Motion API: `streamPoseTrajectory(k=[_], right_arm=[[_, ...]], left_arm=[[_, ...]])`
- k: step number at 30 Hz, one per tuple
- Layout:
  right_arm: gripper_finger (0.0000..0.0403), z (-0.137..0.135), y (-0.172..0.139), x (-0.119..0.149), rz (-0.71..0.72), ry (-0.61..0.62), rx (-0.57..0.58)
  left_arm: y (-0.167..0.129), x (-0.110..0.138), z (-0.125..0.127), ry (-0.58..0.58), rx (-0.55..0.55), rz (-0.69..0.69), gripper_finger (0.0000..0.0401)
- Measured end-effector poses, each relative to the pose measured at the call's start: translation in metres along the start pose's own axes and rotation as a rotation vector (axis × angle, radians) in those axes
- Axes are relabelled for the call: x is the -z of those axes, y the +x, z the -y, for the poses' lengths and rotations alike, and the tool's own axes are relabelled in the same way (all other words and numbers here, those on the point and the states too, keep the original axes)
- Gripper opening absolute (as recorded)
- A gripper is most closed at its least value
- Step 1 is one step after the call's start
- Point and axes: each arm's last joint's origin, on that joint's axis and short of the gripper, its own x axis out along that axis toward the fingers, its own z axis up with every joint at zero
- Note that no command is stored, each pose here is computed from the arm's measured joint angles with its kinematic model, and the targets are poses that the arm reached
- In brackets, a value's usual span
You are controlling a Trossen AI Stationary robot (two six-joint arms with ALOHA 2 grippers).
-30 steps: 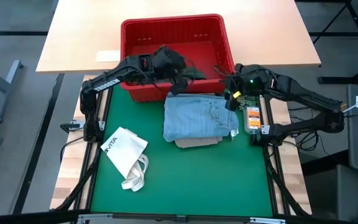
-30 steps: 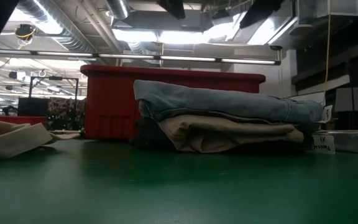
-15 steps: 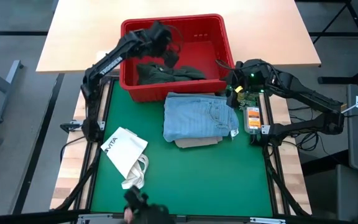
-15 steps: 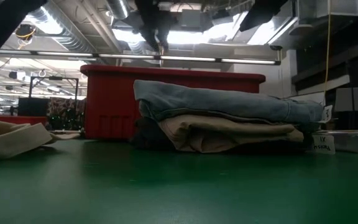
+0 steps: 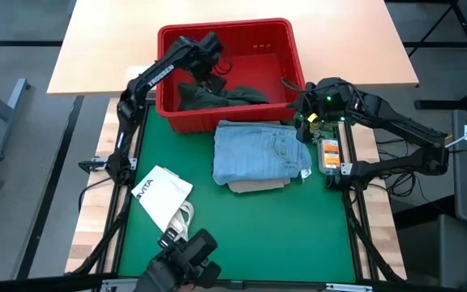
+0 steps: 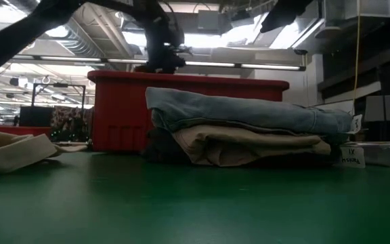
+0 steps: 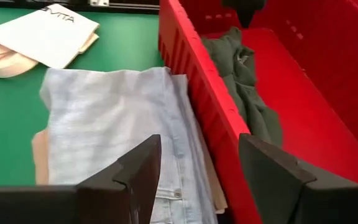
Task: Fold laundry
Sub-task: Remove green polo shirt from the laundry bin
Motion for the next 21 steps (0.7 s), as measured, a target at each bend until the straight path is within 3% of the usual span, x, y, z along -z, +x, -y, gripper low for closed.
streamPoseTrajectory(k=[21], right_arm=[[0.0216, 0.0, 0.0, 0.0, 0.002, 0.024, -0.01]], left_arm=[[0.097, -0.004, 0.011, 0.011, -0.101, -0.219, 0.0197]])
